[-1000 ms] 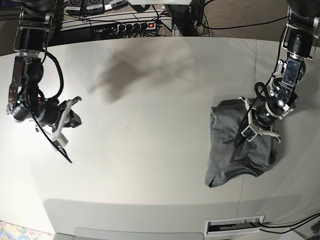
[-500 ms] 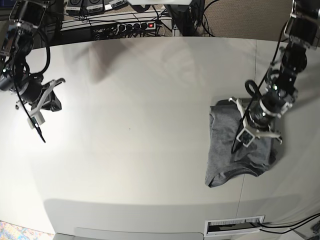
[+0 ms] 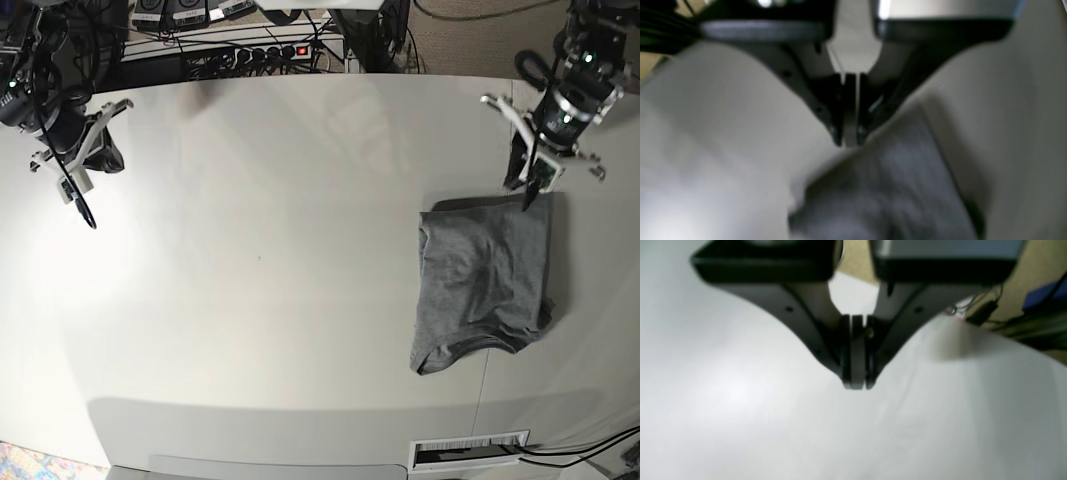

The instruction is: Fold the T-shirt properly

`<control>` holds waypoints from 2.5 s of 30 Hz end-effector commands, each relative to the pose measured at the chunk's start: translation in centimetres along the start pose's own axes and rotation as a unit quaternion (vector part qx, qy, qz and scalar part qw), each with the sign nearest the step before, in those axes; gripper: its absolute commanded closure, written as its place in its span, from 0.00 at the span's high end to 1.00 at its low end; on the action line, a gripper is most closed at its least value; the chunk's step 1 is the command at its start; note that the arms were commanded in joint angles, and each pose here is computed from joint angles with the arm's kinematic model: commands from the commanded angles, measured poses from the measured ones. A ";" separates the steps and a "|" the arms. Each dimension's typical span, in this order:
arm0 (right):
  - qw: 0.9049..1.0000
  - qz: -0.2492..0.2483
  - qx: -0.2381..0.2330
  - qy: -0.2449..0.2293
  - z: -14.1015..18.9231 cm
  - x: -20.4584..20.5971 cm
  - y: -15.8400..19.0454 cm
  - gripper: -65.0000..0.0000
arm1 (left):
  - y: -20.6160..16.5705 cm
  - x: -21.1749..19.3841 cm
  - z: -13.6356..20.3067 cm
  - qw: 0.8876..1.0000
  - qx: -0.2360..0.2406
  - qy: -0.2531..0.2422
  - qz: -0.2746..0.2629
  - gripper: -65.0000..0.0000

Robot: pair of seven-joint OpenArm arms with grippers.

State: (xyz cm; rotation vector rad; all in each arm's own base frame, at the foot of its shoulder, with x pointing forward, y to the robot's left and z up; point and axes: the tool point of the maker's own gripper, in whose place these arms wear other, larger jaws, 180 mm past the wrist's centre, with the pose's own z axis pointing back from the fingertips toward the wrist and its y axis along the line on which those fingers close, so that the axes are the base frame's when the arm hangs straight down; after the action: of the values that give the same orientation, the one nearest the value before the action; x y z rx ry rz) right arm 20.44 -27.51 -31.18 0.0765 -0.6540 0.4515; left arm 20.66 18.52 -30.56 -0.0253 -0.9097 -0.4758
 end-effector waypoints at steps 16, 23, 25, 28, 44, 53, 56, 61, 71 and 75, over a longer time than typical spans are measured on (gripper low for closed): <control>0.986 -0.040 0.072 0.145 3.1 -11.3 6.1 0.00 | -5.1 -10.9 9.1 0.977 0.000 0.163 0.139 0.00; 0.971 -0.097 0.089 0.200 4.9 -16.4 10.4 0.00 | -10.1 -12.7 12.3 0.958 -0.097 0.208 0.173 0.00; 0.969 -0.104 0.084 0.209 5.2 -17.3 11.1 0.00 | -11.0 -13.5 12.8 0.952 -0.116 0.216 0.181 0.00; 0.967 -0.112 0.082 0.215 5.1 -18.1 11.9 0.00 | -12.3 -15.9 13.3 0.939 -0.140 0.237 0.205 0.00; 0.933 -0.105 0.167 0.302 -2.2 -29.5 19.0 0.00 | -19.4 -28.7 9.6 0.894 -0.198 0.318 0.247 0.00; 0.920 -0.139 0.184 0.318 -8.4 -32.5 19.7 0.00 | -20.1 -31.7 4.1 0.903 -0.203 0.314 0.213 0.00; 0.923 -0.169 0.152 0.310 -10.7 -32.7 19.7 0.00 | -20.3 -32.4 2.4 0.905 -0.203 0.313 0.203 0.00; 0.931 -0.173 0.077 0.311 -13.9 -33.0 20.3 0.00 | -19.9 -34.0 -0.4 0.910 -0.163 0.336 0.180 0.00; 0.925 -0.182 -0.061 0.327 -16.4 -32.6 20.7 0.00 | -22.6 -34.4 -4.4 0.906 -0.135 0.354 0.189 0.00; 0.914 -0.224 -0.092 0.326 -16.5 -32.5 20.3 0.00 | -23.8 -34.1 -5.2 0.905 -0.117 0.358 0.196 0.00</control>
State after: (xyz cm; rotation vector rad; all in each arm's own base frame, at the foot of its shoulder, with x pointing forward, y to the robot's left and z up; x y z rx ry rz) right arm -1.66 -17.84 -65.33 -0.0946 -0.0043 -0.0448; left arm -2.42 9.14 -64.08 -0.2340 -0.1077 -0.1840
